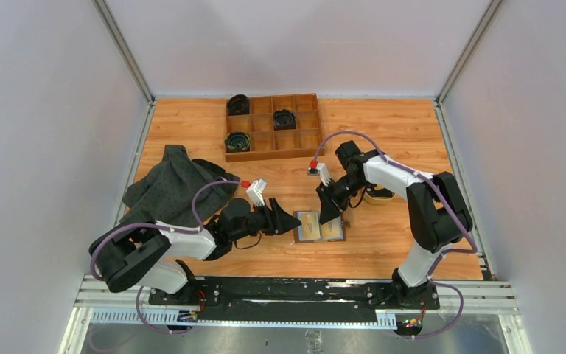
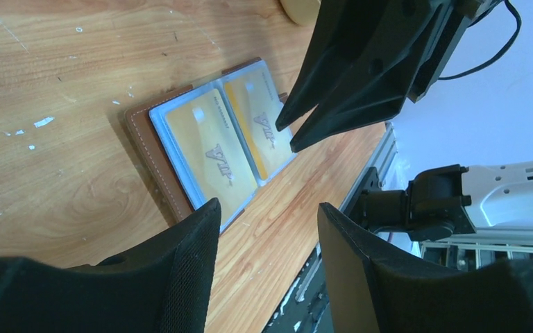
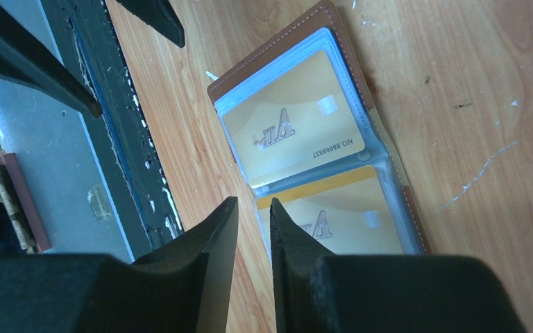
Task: Put the credit cards into the card holder
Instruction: Insert the credit card into the card holder.
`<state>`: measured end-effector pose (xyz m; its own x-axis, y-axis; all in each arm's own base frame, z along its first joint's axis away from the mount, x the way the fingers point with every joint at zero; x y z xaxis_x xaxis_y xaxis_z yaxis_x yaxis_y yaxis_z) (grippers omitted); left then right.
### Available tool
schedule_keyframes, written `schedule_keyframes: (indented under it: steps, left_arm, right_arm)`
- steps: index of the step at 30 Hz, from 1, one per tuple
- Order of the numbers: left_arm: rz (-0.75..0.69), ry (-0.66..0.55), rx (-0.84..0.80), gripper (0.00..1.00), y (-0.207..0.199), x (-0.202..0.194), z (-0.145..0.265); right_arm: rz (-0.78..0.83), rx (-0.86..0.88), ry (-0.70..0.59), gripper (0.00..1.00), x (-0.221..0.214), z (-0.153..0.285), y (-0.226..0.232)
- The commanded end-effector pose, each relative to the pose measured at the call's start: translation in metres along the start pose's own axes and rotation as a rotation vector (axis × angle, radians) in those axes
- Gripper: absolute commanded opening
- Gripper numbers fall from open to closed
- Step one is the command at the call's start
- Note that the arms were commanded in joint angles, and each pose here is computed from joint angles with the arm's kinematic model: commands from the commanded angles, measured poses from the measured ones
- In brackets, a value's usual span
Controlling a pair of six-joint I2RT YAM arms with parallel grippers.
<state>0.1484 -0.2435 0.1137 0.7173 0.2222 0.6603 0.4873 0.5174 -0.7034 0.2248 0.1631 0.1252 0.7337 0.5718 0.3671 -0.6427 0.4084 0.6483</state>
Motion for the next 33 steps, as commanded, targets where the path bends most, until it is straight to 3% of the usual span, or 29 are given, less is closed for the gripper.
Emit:
schedule_keyframes:
  steps: [1, 6, 33]
  left_arm:
    - [-0.003, -0.006, -0.016, 0.56, -0.005, 0.004, -0.009]
    - [-0.002, 0.007, -0.012, 0.55, -0.003, 0.002, -0.012]
    - [-0.040, -0.033, -0.023, 0.55, -0.003, 0.001, 0.005]
  right_arm:
    - [-0.056, 0.016, 0.013, 0.25, 0.002, -0.005, -0.003]
    - [-0.053, 0.007, 0.024, 0.21, 0.001, -0.006, -0.005]
    - [0.048, 0.024, 0.041, 0.22, 0.000, 0.003, 0.002]
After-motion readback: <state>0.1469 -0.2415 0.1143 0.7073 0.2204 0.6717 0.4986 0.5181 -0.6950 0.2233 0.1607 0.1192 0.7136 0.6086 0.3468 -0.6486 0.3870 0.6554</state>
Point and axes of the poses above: each gripper's point midway between its finger pads, its own z axis back along the fingers, its own y axis along the line the jaws close on, x = y × z, the point moved 8 cm from there along z, back along the fingers, and after that the axes turned 11 degrees about -z, right-handed, at the moved point
